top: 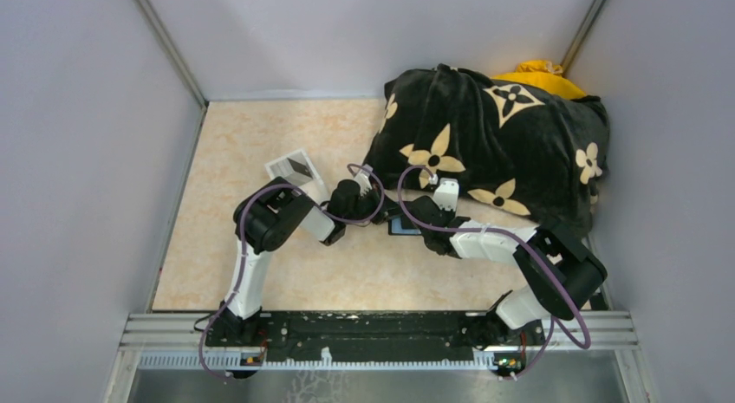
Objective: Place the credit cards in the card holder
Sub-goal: Insert the credit card into the card holder.
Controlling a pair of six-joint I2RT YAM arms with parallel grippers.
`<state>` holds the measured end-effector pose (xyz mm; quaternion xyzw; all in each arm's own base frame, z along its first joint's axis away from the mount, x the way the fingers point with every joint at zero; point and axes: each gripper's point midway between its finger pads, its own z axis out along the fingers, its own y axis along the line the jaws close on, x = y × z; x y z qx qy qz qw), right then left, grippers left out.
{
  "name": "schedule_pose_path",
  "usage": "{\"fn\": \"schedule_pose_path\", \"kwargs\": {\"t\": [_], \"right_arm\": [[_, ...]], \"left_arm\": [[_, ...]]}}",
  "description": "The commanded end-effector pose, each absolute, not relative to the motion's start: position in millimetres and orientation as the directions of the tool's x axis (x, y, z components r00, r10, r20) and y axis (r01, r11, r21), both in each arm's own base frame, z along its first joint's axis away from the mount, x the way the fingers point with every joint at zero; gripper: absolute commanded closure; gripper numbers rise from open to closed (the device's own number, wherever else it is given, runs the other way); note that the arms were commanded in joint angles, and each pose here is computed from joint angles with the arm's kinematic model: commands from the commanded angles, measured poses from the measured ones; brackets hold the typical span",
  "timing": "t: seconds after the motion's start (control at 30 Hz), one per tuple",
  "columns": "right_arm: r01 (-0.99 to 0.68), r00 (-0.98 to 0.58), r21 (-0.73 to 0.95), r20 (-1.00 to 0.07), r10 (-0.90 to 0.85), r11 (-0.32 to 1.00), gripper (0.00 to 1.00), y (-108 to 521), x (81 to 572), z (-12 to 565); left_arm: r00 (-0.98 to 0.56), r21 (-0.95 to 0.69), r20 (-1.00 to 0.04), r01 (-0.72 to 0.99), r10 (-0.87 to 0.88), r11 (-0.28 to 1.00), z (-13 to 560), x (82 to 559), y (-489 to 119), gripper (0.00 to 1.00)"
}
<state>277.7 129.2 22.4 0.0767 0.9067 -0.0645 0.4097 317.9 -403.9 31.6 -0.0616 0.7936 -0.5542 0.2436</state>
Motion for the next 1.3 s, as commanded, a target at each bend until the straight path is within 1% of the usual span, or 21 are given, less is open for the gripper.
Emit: {"fn": "schedule_pose_path", "kwargs": {"t": [0.0,0.27,0.57,0.8,1.03,1.27], "right_arm": [[0.162,-0.727,-0.038,-0.681,0.093,0.986,1.00,132,263,-1],[0.161,-0.727,-0.036,-0.680,0.094,0.986,1.00,132,262,-1],[0.159,-0.728,-0.033,-0.679,0.095,0.987,1.00,132,261,0],[0.160,-0.729,-0.031,-0.677,0.097,0.987,1.00,133,262,0],[0.157,-0.731,-0.031,-0.676,0.095,0.987,1.00,133,262,-1],[0.157,-0.731,-0.031,-0.676,0.095,0.987,1.00,133,262,0]], "left_arm": [[-0.892,-0.901,-0.308,0.162,-0.330,0.403,11,305,-402,1.00],[-0.896,-0.902,-0.306,0.166,-0.320,0.398,9,298,-401,1.00],[-0.869,-0.895,-0.354,0.207,-0.346,0.395,18,307,-401,1.00],[-0.870,-0.898,-0.364,0.233,-0.333,0.374,20,308,-407,1.00],[-0.846,-0.895,-0.387,0.251,-0.366,0.368,23,314,-404,1.00],[-0.839,-0.880,-0.426,0.296,-0.339,0.373,27,320,-411,1.00]]}}
